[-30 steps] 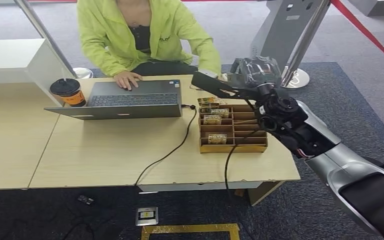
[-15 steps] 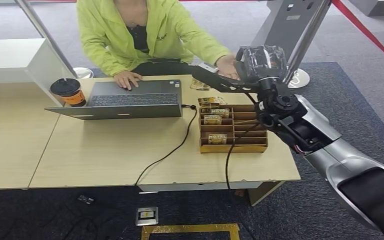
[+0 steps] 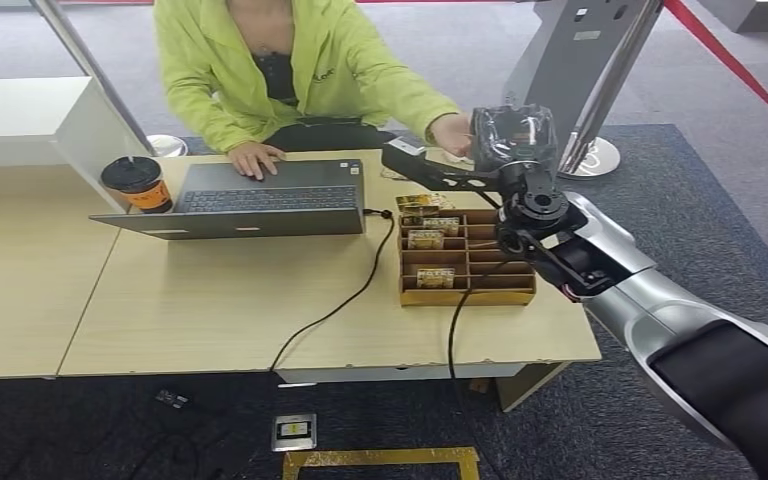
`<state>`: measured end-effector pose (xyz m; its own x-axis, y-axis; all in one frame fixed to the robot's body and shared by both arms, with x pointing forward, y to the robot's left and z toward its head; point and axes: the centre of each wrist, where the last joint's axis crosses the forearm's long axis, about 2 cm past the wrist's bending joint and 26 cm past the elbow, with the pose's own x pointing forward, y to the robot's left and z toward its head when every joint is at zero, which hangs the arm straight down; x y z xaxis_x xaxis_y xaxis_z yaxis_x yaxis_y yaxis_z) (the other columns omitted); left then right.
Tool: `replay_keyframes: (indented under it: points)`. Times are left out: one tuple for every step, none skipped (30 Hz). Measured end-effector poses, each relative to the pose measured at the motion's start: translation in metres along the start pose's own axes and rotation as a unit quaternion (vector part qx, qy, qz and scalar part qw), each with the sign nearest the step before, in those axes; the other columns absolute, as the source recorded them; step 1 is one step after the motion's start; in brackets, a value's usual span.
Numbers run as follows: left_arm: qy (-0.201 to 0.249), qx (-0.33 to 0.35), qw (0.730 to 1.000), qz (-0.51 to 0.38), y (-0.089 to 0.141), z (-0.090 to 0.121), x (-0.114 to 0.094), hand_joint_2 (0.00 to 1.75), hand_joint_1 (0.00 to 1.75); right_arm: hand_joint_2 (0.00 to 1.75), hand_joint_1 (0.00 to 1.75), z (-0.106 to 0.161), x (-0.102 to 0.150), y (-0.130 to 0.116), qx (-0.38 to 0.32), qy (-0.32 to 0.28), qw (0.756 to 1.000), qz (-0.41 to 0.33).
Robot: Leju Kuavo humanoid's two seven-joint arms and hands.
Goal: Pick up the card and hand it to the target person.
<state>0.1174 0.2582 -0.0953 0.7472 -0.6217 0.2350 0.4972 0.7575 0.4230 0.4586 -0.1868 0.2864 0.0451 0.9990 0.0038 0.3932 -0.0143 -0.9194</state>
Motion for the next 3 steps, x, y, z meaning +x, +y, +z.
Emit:
replay_keyframes:
  points:
    - [0.0, 0.0, 1.0, -0.001, 0.0002, -0.0001, 0.0004, 0.0, 0.0, 1.75, 1.75, -0.0003, 0.0014, 0.002, -0.003, 0.0, 1.0, 0.008]
    - [0.001, 0.0, 1.0, -0.001, 0.0003, -0.0001, 0.0008, 0.0, 0.0, 1.75, 1.75, -0.0006, 0.0028, 0.0038, -0.007, 0.0, 1.0, 0.016]
    - [0.001, 0.0, 1.0, -0.001, 0.0004, -0.0001, 0.001, 0.0, 0.0, 1.75, 1.75, -0.0007, 0.0036, 0.0047, -0.009, 0.0, 1.0, 0.02]
